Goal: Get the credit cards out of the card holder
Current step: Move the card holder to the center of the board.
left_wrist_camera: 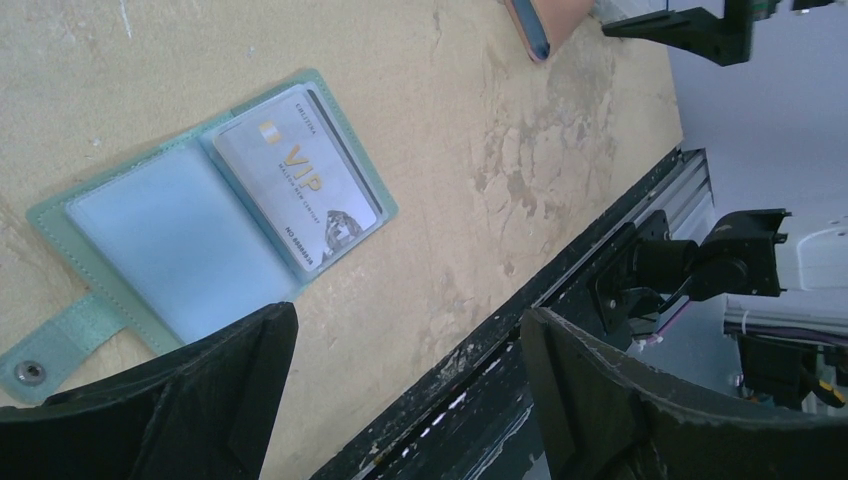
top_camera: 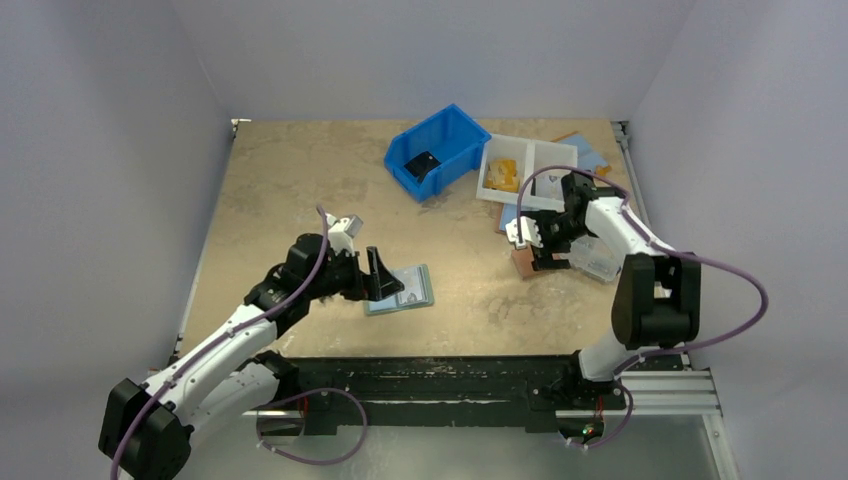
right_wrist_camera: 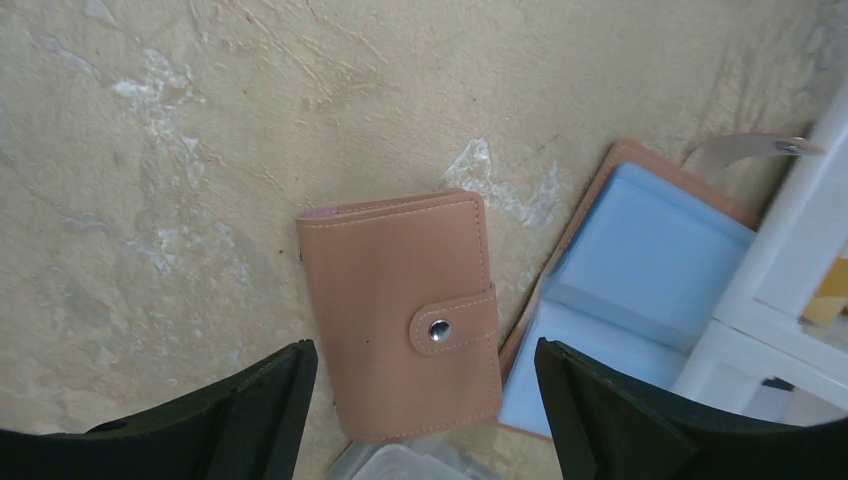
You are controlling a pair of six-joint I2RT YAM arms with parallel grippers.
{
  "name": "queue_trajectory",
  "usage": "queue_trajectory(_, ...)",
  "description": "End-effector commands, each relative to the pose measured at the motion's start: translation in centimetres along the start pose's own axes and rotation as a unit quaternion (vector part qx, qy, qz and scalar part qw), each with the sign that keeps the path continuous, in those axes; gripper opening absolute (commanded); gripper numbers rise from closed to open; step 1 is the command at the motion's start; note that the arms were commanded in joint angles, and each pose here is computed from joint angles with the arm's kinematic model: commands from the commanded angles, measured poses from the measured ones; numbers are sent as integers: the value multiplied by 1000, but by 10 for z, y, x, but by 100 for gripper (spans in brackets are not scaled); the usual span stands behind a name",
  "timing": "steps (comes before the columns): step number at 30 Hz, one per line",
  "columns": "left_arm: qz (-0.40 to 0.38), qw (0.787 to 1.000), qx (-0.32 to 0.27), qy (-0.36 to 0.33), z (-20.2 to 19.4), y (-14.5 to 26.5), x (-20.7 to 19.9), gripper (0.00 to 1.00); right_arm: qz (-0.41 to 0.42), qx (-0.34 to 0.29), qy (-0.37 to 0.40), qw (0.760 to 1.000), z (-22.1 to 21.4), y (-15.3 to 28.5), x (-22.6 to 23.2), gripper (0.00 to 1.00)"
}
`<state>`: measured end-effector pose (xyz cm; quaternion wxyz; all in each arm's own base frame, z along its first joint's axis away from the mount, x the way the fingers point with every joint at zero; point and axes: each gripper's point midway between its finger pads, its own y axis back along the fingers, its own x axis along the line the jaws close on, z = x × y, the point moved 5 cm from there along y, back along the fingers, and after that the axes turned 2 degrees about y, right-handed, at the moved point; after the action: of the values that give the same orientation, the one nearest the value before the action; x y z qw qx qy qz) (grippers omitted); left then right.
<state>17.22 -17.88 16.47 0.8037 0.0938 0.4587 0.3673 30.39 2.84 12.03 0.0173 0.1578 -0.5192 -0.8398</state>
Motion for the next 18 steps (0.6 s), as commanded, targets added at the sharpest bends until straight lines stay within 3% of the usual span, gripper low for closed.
queue_trajectory(1, -35, 999, -24, 9, 2, -11, -13, 87, 17, 48, 21, 999, -13, 0, -14, 88)
queue_trajectory(10, -59, 998, -11, 15, -13, -37, -23, 87, 31, 106, -16, 994, -39, -7, -12, 89)
queue_trajectory(18, -47, 999, -15, 12, -19, -36, -22, 87, 57, 103, -44, 992, -45, -30, 14, 68)
